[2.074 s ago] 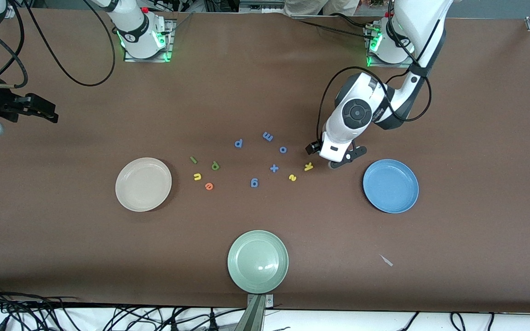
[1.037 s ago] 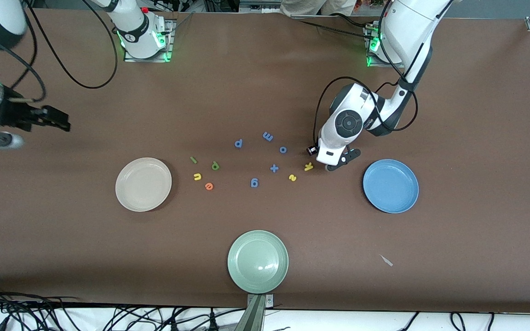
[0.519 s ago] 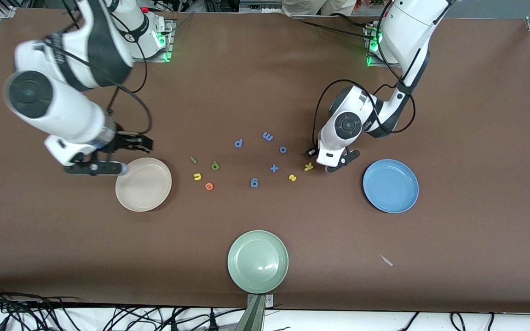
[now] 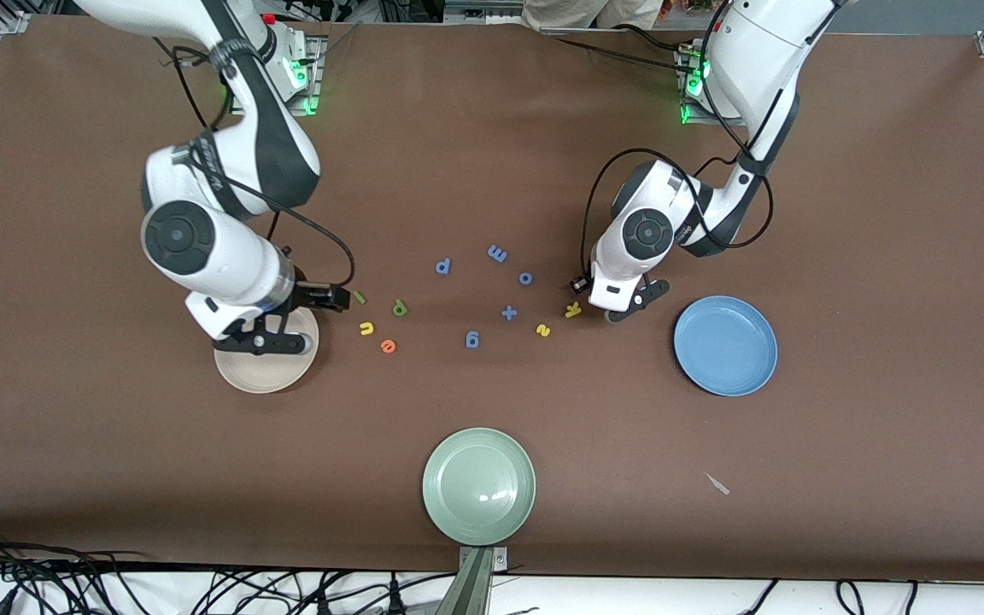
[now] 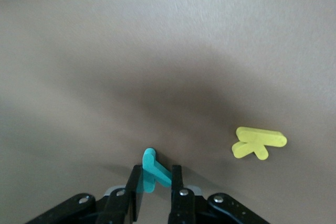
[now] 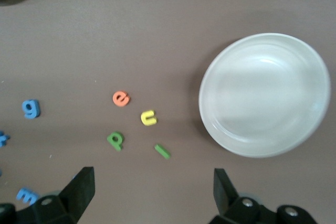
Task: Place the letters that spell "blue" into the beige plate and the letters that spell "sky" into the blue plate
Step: 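Grasp the teal y with the left gripper while the right gripper reaches letters, then drop the teal y on the blue plate while the right gripper grasps green l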
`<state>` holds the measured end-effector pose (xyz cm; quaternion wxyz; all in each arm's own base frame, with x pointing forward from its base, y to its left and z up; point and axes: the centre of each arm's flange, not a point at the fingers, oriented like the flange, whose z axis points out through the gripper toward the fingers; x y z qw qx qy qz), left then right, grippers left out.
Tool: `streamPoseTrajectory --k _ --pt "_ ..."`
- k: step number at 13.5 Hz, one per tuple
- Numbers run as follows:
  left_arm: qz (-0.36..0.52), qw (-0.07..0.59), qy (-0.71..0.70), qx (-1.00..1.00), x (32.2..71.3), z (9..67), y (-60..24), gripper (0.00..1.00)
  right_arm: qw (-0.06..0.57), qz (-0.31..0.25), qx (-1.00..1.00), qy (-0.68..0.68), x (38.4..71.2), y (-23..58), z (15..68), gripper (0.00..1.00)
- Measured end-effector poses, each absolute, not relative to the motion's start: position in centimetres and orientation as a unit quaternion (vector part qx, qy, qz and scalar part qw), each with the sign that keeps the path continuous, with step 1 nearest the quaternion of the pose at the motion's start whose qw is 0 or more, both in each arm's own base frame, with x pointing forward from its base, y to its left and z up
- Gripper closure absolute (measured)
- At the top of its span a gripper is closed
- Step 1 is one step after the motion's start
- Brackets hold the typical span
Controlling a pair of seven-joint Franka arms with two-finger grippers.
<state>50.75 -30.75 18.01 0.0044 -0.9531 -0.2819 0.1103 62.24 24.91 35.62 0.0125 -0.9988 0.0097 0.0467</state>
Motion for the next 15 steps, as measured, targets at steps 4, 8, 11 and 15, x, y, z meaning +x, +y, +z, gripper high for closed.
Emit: streamPoseTrajectory --k 4,8,11,15 --pt "0.116 0.03 -0.28 -0.952 54.4 22.9 -29.2 0.75 0.018 0.047 -0.996 -0.079 59.5 25.9 29.3 0.0" --pt "0.097 0.043 -0.257 -0.961 57.5 24.4 -25.1 0.75 0.019 0.022 -0.983 -0.179 56.8 25.0 25.4 0.0" --pt "0.093 0.047 -0.247 -0.963 58.5 24.3 -22.7 0.75 -0.002 0.017 -0.975 -0.222 55.2 24.4 22.9 0.0" --pt "0.093 0.067 -0.222 -0.968 59.9 22.7 -18.0 0.75 -0.001 0.012 -0.971 -0.238 53.5 24.7 20.4 0.03"
